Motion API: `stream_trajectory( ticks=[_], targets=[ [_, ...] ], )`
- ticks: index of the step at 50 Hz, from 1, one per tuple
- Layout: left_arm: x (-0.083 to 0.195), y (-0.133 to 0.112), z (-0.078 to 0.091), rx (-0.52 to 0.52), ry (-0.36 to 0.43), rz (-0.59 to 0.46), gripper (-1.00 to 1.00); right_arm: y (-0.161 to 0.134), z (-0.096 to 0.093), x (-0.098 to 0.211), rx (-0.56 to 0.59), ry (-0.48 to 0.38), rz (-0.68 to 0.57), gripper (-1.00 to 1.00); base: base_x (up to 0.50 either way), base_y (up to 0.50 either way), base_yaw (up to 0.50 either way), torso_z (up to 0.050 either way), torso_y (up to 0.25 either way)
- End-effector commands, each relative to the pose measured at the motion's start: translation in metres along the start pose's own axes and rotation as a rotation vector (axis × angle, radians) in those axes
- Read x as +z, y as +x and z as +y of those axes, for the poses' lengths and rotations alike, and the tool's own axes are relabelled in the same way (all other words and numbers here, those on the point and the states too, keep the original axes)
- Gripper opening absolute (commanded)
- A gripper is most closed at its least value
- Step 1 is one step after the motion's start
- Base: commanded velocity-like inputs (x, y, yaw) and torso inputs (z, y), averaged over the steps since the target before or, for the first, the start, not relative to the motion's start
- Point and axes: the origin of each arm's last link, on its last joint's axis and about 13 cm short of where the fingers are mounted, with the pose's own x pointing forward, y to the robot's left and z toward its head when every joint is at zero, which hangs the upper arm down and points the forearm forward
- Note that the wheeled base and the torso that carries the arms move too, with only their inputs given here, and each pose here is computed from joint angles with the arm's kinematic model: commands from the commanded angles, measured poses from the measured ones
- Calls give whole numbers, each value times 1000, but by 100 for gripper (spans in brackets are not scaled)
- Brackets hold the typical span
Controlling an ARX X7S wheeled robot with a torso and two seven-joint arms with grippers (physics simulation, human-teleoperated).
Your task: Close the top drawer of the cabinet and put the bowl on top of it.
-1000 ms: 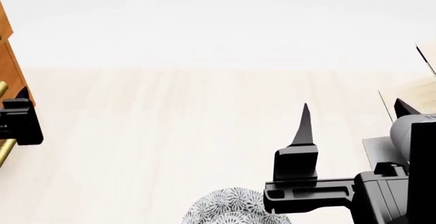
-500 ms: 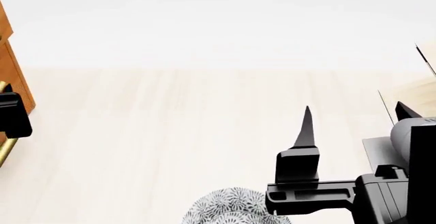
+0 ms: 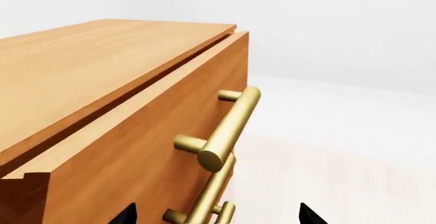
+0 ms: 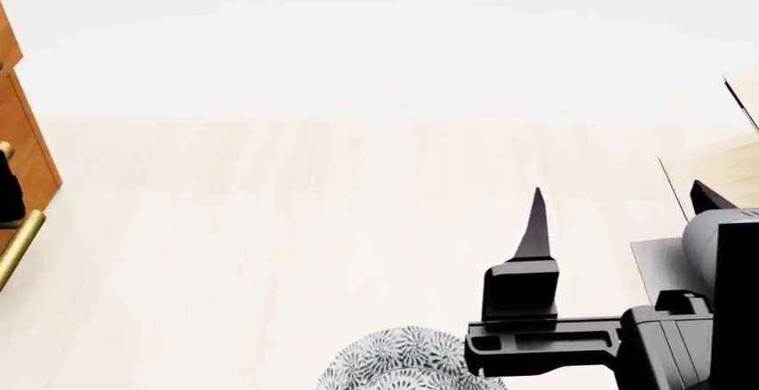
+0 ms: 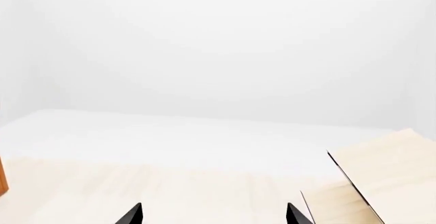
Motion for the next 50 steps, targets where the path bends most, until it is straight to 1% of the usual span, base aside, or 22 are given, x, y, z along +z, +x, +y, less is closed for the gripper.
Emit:
stream_trajectory(
  ticks=[1, 14, 16, 20, 23, 25, 31, 39, 41, 43, 47, 50],
  targets=[
    [0, 10, 3, 70, -17, -3, 100, 0, -1, -2, -3, 3, 1, 100, 0, 0, 0, 0, 0],
    [-3, 17, 1, 97, -7, 2, 100, 0, -2, -3, -8, 6, 5, 100, 0, 0, 0, 0, 0],
    [-4, 20, 0, 111, 10, -6, 100, 0, -2, -4, -8, 7, 4, 100, 0, 0, 0, 0, 0],
    [-1, 25, -2, 122, 4, -3, 100, 1, -2, -5, -8, 9, 7, 100, 0, 0, 0, 0, 0],
    [0, 28, -2, 129, 15, -2, 100, 0, -2, -5, -7, 7, 7, 100, 0, 0, 0, 0, 0],
    [-1, 30, -2, 136, 46, 2, 100, 0, -2, -3, -7, 7, 7, 100, 0, 0, 0, 0, 0],
    [-5, 36, -1, 148, 29, 20, 100, 1, -2, -5, -9, 7, 10, 100, 0, 0, 0, 0, 0],
    [-1, 36, 1, 165, 25, 11, 100, 0, -1, -5, -6, 7, 9, 100, 0, 0, 0, 0, 0],
    [-1, 36, 2, 171, 28, 8, 100, 0, -2, -5, -5, 7, 9, 100, 0, 0, 0, 0, 0],
    [-1, 36, 2, 190, 48, -3, 100, 1, -1, -6, -3, 6, 11, 100, 0, 0, 0, 0, 0],
    [1, 35, 3, 197, 26, 0, 100, 2, -1, -7, 0, 7, 12, 100, 0, 0, 0, 0, 0],
    [4, 36, 5, 228, -3, -3, 100, 1, 0, -7, 1, 7, 13, 100, 0, 0, 0, 0, 0]
  ],
)
